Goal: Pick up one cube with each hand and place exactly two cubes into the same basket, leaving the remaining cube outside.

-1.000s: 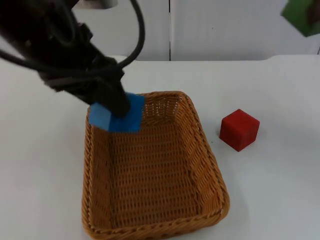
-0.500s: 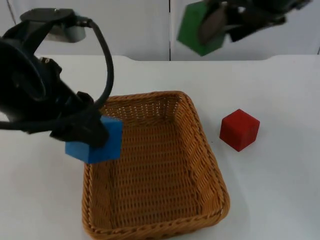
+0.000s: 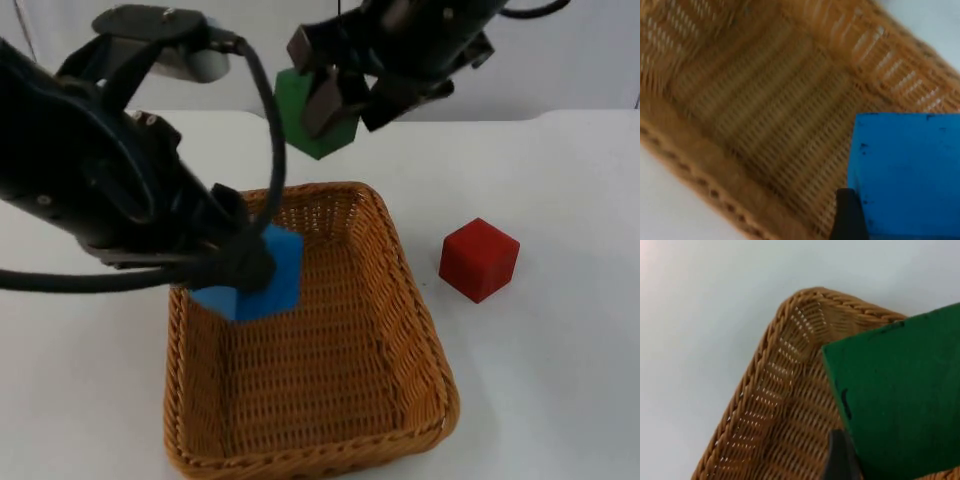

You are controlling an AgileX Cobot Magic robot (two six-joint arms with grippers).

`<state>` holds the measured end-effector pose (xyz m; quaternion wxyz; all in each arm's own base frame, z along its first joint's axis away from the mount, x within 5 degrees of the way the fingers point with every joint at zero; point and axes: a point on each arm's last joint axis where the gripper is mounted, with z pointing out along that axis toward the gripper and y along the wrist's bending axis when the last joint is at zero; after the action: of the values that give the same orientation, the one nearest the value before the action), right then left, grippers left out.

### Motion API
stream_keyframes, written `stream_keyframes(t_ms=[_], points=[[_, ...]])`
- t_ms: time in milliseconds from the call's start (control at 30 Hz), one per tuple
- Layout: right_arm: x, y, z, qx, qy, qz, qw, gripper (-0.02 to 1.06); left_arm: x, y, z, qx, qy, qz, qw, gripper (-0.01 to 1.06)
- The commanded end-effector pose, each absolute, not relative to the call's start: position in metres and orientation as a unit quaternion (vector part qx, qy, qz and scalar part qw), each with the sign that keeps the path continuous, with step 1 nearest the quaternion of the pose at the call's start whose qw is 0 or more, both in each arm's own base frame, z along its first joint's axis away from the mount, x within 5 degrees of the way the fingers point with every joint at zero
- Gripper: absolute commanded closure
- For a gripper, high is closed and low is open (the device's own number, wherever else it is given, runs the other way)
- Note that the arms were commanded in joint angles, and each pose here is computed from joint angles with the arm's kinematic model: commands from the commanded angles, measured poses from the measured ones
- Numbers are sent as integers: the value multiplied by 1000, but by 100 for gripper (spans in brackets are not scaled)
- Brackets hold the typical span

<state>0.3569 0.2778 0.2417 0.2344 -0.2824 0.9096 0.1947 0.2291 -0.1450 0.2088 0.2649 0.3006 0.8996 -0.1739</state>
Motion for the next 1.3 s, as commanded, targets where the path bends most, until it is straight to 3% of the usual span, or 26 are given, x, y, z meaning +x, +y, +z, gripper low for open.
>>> stream_keyframes(t_ms=[0,167,800,1267], points=[[357,282,239,-289,907,196,237,105,229,-149,212,308,891,-170,288,105],[361,285,225,-290,908,193,233,105,234,-152,206,308,889,-158,299,105],[373,297,151,-283,922,191,183,105,252,-157,125,304,924,-116,202,105],[372,298,128,-282,928,186,156,101,254,-156,116,306,925,-108,195,105]])
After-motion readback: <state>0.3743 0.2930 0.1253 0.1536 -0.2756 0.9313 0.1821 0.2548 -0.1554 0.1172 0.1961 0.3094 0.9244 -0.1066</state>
